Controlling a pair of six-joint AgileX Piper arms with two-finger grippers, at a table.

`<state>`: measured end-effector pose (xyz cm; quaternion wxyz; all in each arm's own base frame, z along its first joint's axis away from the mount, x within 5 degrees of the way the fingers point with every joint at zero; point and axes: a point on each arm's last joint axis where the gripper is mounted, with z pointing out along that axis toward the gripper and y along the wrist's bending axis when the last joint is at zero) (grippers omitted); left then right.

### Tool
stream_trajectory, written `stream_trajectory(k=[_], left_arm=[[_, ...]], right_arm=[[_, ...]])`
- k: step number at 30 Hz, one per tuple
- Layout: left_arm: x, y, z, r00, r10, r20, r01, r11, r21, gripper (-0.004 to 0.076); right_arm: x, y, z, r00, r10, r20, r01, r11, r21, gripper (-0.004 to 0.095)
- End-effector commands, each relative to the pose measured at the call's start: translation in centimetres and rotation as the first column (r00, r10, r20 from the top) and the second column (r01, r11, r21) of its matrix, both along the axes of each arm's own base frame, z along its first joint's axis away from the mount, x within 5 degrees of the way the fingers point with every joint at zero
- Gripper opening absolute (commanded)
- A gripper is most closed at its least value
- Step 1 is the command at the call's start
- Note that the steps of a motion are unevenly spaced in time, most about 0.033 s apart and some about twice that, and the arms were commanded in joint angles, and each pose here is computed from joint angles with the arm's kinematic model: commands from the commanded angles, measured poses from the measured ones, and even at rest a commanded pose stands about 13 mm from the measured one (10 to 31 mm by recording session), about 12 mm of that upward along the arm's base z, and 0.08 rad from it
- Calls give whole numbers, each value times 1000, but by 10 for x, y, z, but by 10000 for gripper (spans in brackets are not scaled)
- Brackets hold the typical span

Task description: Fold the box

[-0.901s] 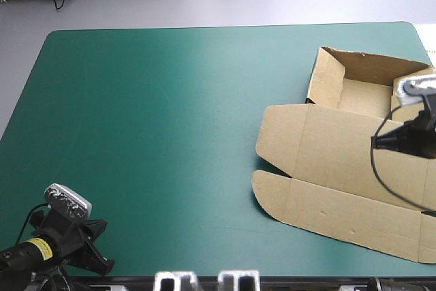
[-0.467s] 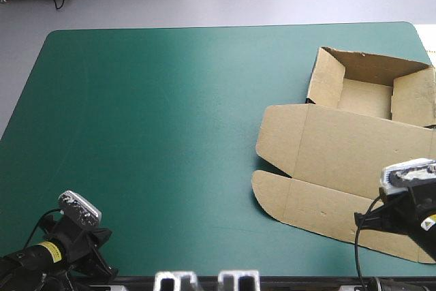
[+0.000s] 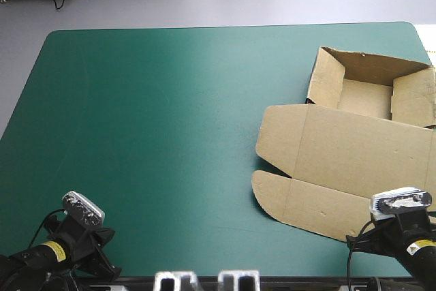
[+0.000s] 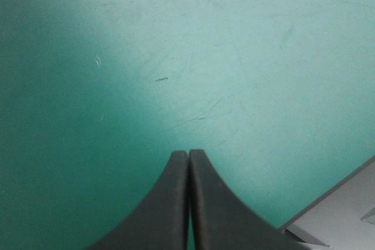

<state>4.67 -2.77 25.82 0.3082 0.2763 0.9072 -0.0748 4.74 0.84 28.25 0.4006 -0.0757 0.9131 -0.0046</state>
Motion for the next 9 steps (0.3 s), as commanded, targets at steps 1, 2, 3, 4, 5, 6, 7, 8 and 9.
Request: stream_trajectory(k=[1,2,3,4,5,6,7,8,9], left_arm=[[4,-3,10,998,-2,58,4,999,-40,-11],[4,-3,10,998,-2,58,4,999,-40,-11],[4,-3,10,998,-2,58,4,999,-40,-11],[4,-3,10,998,0,57,2,999,-41,-11],[4,-3,10,998,0,58,2,999,-39,-11],[4,-3,10,998,0,58,2,999,-39,-11],[4,-3,10,998,0,58,2,999,-39,-11],[4,-3,10,998,2,57,1,999,-40,-11],[4,-3,10,998,1,56,1,999,-42,-11]], right_arm=[[5,-1,1,999,-6,43,5,1000,6,-15],[5,0,0,999,-7,40,6,1000,8,-15],[5,0,0,999,-7,40,6,1000,8,-15],[5,0,0,999,-7,40,6,1000,8,-15],[5,0,0,999,-7,40,6,1000,8,-15],[5,0,0,999,-7,40,6,1000,8,-15],[5,0,0,999,-7,40,6,1000,8,-15],[5,0,0,999,-7,40,6,1000,8,-15],[5,0,0,999,-7,40,6,1000,8,-15]])
